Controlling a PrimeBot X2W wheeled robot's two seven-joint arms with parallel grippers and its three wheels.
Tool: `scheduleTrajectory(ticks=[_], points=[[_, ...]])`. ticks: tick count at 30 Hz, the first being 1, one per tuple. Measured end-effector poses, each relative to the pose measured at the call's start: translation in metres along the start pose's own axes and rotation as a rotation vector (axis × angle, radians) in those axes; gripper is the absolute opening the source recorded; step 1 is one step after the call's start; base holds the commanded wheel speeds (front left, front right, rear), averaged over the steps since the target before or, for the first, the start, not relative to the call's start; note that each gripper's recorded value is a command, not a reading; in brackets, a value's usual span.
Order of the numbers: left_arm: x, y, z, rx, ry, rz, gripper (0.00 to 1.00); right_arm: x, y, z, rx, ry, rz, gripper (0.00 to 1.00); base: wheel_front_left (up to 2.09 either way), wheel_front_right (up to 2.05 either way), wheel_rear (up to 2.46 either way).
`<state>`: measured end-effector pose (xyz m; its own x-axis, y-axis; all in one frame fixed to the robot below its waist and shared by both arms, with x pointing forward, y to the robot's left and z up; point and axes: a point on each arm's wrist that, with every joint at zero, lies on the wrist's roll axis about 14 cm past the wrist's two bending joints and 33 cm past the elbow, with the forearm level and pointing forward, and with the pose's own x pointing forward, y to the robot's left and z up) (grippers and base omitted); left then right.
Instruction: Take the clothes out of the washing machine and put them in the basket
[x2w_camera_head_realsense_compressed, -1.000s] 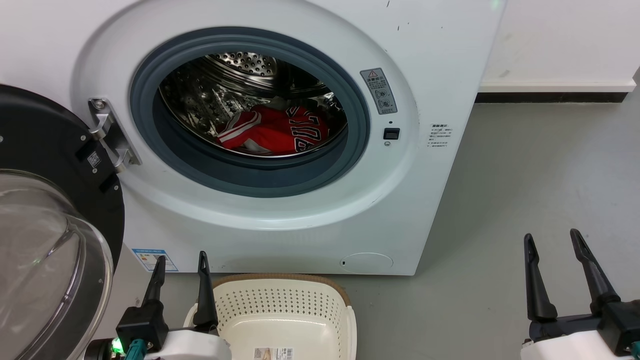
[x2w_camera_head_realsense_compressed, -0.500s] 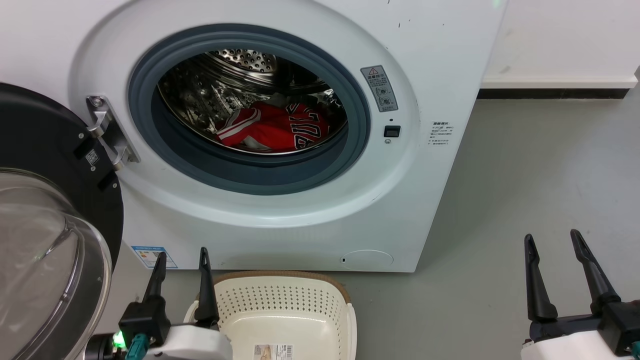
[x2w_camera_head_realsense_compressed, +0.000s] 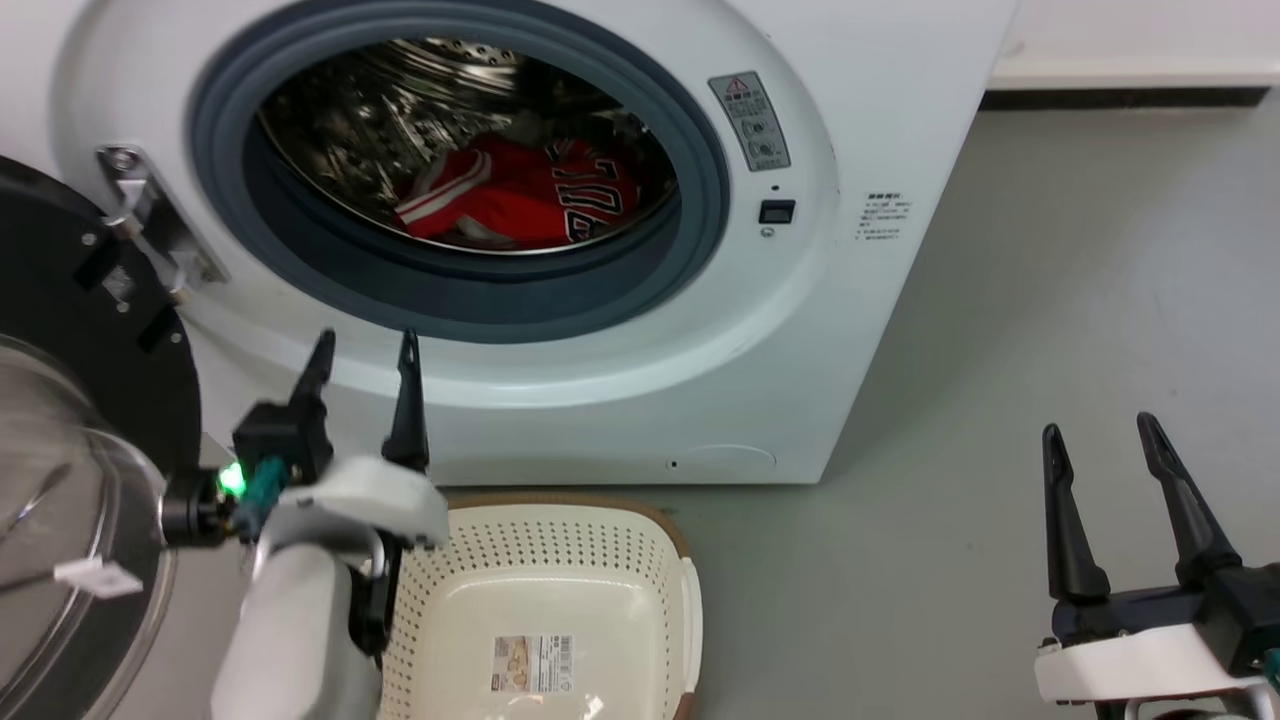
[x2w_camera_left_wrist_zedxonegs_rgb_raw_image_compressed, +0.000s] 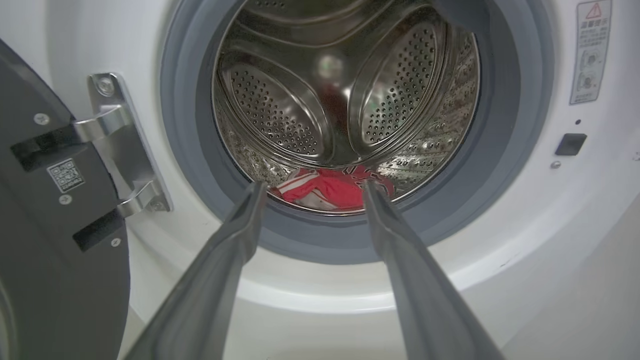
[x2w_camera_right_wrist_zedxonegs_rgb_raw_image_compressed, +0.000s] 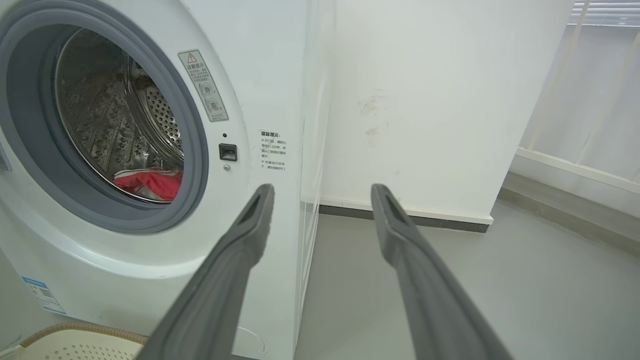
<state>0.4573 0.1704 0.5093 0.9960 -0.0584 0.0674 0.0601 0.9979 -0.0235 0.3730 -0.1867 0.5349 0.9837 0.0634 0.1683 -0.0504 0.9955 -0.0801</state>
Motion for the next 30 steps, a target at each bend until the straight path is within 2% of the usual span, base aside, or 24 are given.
scheduleTrajectory(ticks=[16,22,30], points=[[0.146,-0.014,-0.053,0.152,0.205,-0.129,1.0,0.031,-0.028,-0.042,-0.005,0.087,-0.075,1.0,0.0,0.0,0.0],[0.196,-0.007,-0.072,0.204,0.285,-0.138,1.0,0.043,-0.038,-0.061,-0.013,0.119,-0.099,1.0,0.0,0.0,0.0],[0.242,-0.002,-0.118,0.206,0.455,-0.136,1.0,0.051,-0.053,-0.088,-0.015,0.173,-0.137,1.0,0.0,0.0,0.0]])
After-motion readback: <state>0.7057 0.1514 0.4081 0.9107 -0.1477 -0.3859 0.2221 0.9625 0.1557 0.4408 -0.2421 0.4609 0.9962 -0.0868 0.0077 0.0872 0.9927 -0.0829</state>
